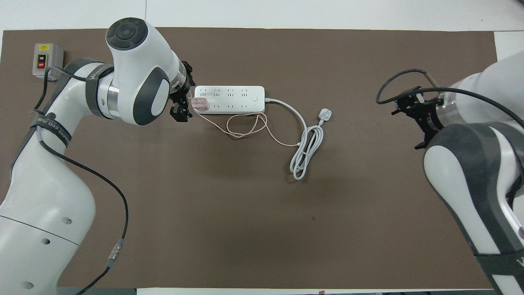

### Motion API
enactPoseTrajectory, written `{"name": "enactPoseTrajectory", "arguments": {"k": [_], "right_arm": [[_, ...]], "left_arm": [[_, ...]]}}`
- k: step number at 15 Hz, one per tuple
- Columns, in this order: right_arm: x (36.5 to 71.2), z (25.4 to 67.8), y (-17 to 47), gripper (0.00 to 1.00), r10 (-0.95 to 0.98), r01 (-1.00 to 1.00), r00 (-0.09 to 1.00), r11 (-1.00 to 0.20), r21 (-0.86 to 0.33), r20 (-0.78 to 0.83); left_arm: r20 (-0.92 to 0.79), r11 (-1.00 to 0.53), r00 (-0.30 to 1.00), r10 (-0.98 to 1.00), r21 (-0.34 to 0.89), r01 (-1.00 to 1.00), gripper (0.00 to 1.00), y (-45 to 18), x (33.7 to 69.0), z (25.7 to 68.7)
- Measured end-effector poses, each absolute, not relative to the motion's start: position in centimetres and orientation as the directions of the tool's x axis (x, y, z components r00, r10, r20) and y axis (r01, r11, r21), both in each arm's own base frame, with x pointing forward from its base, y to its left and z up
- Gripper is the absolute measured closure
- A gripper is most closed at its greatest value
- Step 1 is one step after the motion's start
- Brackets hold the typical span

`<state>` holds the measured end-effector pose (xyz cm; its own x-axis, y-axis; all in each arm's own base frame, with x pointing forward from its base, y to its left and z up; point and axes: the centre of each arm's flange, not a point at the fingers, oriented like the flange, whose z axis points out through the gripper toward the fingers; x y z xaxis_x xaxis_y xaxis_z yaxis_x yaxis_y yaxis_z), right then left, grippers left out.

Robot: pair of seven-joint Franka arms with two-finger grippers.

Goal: Unplug charger and place it aside
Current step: 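Reach the left gripper to the pink charger while the right gripper approaches the strip, then grasp the charger with the left gripper while the right gripper holds the strip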

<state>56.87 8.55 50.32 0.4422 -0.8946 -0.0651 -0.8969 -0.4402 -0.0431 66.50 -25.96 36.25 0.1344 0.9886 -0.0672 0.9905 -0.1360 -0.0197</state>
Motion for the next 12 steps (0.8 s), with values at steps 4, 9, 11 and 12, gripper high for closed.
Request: {"name": "enactPoseTrajectory", "arguments": {"k": [4, 9, 11, 12], "right_arm": [[59.4, 49.1, 12.4, 0.0, -0.947, -0.966, 0.256, -0.245, -0.083, -0.195], [65.4, 47.3, 19.9, 0.01, -0.953, -0.986, 0.158, -0.138, -0.094, -0.259], [67.9, 45.7, 21.4, 0.01, -0.948, -0.992, 0.11, -0.088, -0.085, -0.297], [69.0, 44.7, 21.8, 0.01, -0.946, -0.995, 0.082, -0.058, -0.083, -0.315]], "left_arm": [[-0.043, -0.154, 0.154, 0.987, 0.004, 0.988, 0.0, -27.5, 66.2, 35.7], [-0.041, -0.159, 0.159, 0.986, 0.003, 0.987, 0.0, -28.2, 65.4, 33.6], [-0.041, -0.159, 0.159, 0.986, 0.003, 0.987, 0.04, -28.3, 65.2, 33.2], [-0.041, -0.155, 0.156, 0.987, 0.004, 0.988, 0.04, -28.3, 65.2, 33.2]]}}
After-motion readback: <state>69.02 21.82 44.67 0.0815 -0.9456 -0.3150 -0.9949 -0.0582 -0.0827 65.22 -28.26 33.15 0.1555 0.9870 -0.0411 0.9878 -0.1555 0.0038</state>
